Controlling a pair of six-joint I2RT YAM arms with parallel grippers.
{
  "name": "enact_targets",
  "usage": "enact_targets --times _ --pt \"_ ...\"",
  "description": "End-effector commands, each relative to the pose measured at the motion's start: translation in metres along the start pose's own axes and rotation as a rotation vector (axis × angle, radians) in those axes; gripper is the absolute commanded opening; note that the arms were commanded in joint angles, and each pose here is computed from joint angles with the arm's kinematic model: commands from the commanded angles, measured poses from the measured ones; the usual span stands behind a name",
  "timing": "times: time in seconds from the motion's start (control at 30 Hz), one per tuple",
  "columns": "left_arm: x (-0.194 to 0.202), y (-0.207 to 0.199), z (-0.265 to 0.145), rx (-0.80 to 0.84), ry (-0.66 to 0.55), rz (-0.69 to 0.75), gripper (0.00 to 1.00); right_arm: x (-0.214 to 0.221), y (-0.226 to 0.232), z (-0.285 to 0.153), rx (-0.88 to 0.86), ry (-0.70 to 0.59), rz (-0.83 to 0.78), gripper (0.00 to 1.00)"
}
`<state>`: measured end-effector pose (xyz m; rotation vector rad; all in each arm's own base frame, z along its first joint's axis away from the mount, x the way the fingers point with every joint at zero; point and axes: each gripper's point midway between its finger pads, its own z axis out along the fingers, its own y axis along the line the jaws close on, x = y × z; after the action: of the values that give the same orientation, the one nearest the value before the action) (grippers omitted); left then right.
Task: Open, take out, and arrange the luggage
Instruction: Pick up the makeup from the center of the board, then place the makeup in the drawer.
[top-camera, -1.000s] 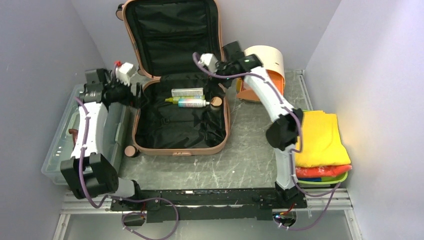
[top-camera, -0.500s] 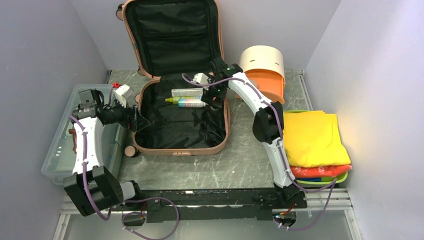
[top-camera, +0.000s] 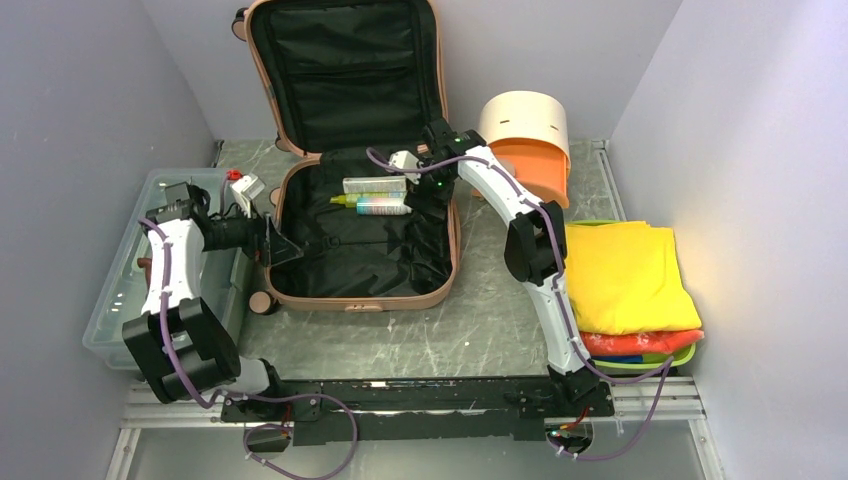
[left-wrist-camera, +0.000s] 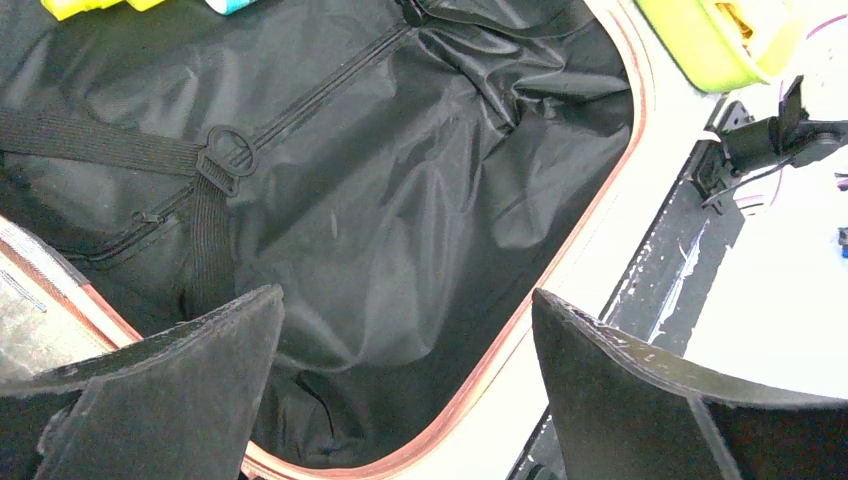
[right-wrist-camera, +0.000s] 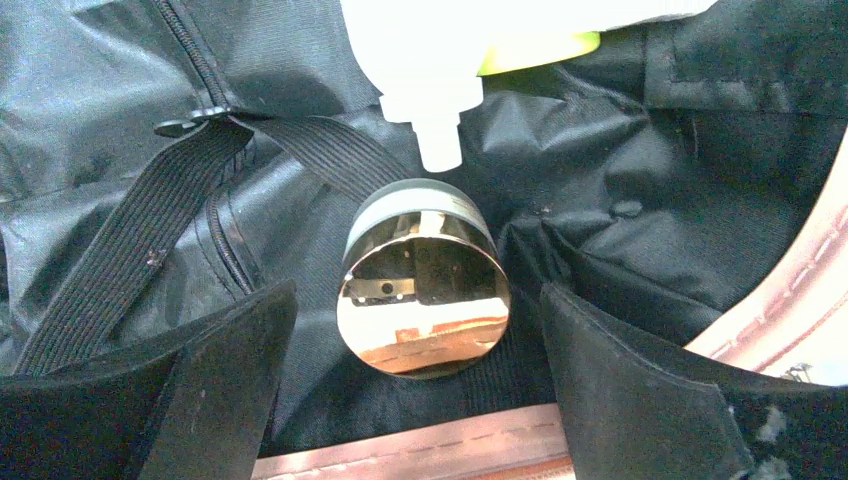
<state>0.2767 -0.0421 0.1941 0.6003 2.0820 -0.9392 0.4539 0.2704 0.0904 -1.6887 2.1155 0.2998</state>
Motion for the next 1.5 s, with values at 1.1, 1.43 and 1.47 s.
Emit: enact_targets --times 1.1,1.43,1.47 --pt "-0.016 -0.01 -0.009 0.095 -0.082 -0.008 0.99 -0.073 -0.001 -0.219 0.365 -0.325 0.098 0.0" --pt "-0.016 -0.01 -0.008 0.092 -0.085 0.0 1.0 0.03 -0.041 -0.302 0.622 -0.227 0.375 0.0" --pt "-0.016 -0.01 -0.009 0.092 -0.085 -0.001 0.99 0.04 -0.043 -0.307 0.626 -0.229 0.397 0.0"
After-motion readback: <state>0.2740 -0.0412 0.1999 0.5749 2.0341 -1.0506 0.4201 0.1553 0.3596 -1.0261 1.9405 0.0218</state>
